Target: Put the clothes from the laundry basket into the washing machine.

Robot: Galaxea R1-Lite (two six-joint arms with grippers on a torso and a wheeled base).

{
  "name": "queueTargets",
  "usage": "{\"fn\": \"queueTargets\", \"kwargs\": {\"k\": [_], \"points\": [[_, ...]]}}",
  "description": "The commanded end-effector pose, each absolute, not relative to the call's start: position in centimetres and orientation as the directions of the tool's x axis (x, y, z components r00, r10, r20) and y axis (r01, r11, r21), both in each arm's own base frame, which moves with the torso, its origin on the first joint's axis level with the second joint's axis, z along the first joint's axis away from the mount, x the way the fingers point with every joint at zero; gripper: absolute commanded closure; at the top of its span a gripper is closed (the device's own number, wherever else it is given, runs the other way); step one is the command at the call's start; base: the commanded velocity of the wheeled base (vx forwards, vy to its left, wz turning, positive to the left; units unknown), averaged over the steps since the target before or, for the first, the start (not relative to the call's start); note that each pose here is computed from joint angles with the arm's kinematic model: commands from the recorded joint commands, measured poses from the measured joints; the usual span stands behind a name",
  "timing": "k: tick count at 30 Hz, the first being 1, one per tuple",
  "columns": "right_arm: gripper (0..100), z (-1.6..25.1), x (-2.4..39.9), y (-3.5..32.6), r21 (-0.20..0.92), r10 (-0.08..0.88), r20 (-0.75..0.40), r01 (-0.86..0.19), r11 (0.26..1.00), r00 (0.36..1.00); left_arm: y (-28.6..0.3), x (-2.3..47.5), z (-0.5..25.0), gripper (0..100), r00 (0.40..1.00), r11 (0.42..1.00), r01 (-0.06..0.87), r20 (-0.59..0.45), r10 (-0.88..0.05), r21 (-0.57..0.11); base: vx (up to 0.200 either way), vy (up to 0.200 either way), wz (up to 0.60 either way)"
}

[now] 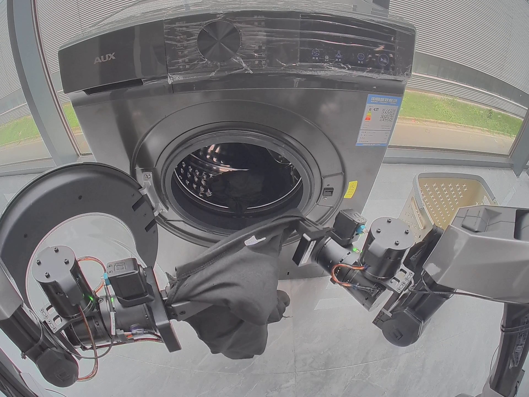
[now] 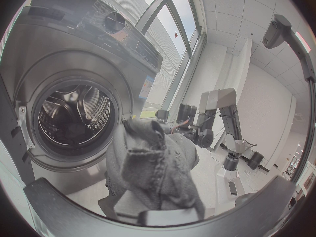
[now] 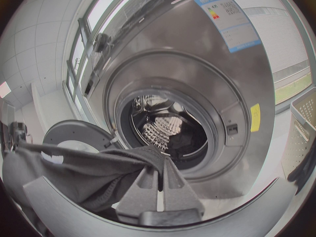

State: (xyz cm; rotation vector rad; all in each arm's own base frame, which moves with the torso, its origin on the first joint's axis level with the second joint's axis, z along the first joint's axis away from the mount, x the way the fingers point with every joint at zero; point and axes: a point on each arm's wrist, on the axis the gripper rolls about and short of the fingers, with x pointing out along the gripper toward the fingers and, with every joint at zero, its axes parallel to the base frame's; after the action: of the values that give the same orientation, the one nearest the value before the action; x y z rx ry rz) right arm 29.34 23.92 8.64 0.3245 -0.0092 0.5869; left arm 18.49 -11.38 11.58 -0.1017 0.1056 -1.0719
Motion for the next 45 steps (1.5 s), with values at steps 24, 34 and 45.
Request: {"fn": "queueTargets", "kwargs": {"k": [24,34,45], "points": [[0,6.4,25.9,23.8,0.260,0.595,-0.035,-0.568,0.781,0.803,-10.9,21.6,12.6,100,0.614,0.609,0.787,0.024,-0.789,-0.102,0.000,0.000,0.00],[0,6.5,20.3,15.8,0.202,0.516,-0.227,-0.479,0.855,0.826,-10.8,22.6,13.7,100,0.712,0.702,0.702,0.076,-0.698,-0.121,0.000,0.000,0.00],[0,10.4,21.7,14.3,0.244,0.479,-0.055,-0.453,0.857,0.876,-9.9,23.9,13.8,100,0.827,0.813,0.562,0.090,-0.555,-0.151,0.000,0.000,0.00]]}}
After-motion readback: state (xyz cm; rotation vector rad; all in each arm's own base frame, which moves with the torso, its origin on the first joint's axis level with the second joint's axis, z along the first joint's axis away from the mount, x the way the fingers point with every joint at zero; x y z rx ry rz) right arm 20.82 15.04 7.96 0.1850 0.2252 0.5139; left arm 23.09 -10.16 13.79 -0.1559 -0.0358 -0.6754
